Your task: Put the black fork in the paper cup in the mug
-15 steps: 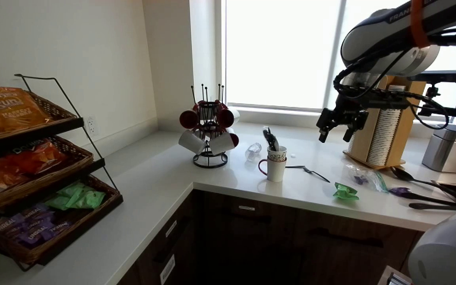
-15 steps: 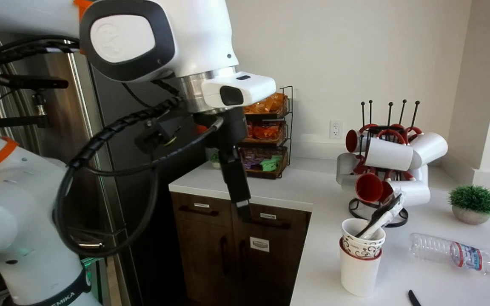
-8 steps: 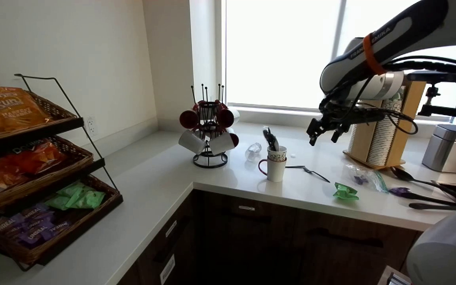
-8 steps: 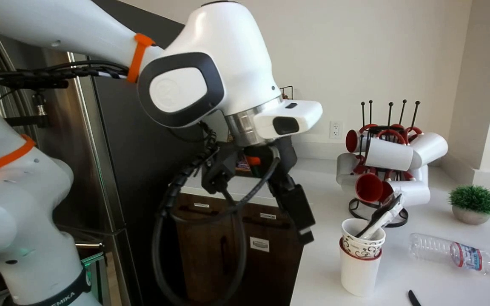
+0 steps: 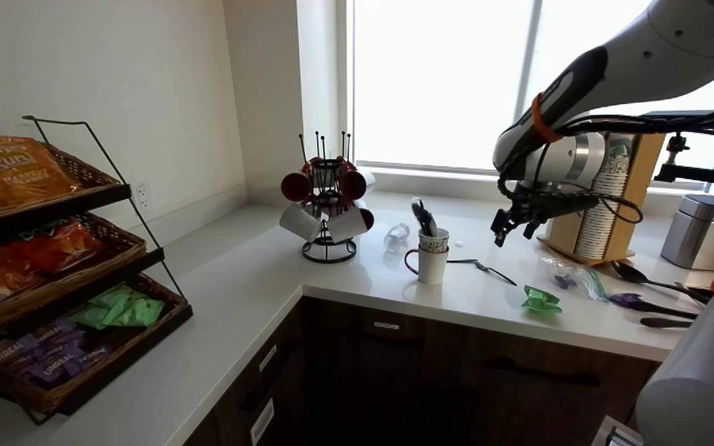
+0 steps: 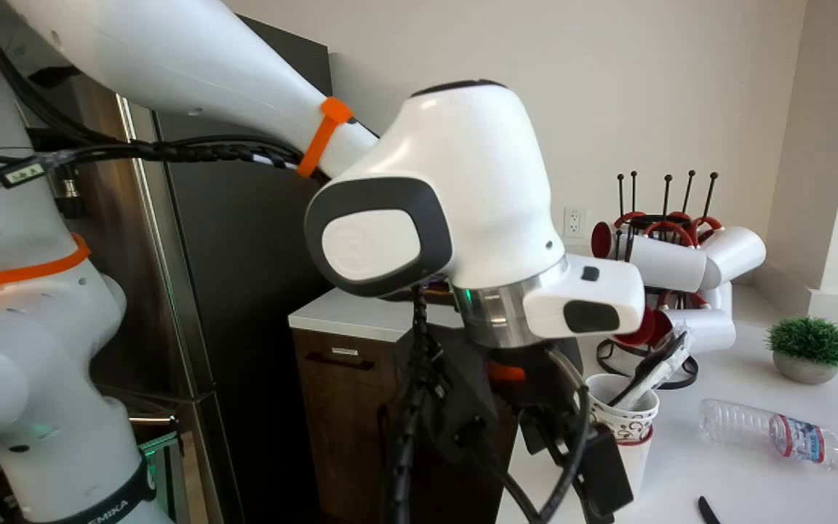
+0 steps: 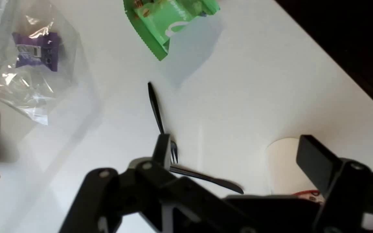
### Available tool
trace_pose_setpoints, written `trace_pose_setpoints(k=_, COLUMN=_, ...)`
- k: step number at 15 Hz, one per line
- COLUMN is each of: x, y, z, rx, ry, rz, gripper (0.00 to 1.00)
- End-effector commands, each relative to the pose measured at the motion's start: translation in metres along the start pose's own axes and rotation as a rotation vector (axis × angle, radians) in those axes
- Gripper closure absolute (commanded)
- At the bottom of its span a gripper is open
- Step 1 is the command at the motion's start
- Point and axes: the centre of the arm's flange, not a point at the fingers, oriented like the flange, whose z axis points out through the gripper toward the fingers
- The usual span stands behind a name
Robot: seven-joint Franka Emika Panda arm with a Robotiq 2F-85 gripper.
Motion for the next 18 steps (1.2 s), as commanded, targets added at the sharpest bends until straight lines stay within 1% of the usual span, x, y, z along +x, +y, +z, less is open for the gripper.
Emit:
trace_pose_setpoints(k=1, x=0.014, y=0.021, z=0.042, rx=0.028, ry=-0.041, rz=-0.051, gripper=0.00)
trace_pose_setpoints(k=2, x=0.015, y=0.023, z=0.049, rx=0.037, ry=-0.042, rz=-0.055, gripper=0.00)
trace_pose_setpoints(k=3, x=0.017, y=0.020, z=0.048, rx=0.085, ry=-0.036, rz=-0.040, gripper=0.00)
trace_pose_setpoints(k=4, x=0.004, y=0.008, z=0.035, rx=0.040, ry=-0.033, rz=-0.033, gripper=0.00)
trace_pose_setpoints(k=6, x=0.009, y=0.008, z=0.042, rx=0.056, ry=-0.029, rz=-0.035, gripper=0.00)
trace_pose_setpoints(k=10, x=0.013, y=0.008, z=0.041, rx=0.058, ry=-0.027, rz=-0.035, gripper=0.00)
trace_pose_setpoints(k=11, x=0.018, y=0.015, z=0.047, rx=0.047, ry=-0.026, rz=-0.028, gripper=0.00)
trace_pose_setpoints(k=12, x=0.022, y=0.021, z=0.053, rx=0.014, ry=-0.027, rz=-0.040, gripper=0.00)
trace_pose_setpoints(k=13, x=0.027, y=0.025, z=0.056, rx=0.017, ry=-0.021, rz=-0.046, gripper=0.00)
trace_pose_setpoints(k=14, x=0.031, y=0.030, z=0.060, rx=-0.005, ry=-0.017, rz=-0.064, gripper=0.00)
trace_pose_setpoints(k=18, x=0.046, y=0.047, z=0.082, rx=-0.002, ry=-0.036, rz=-0.113, gripper=0.00)
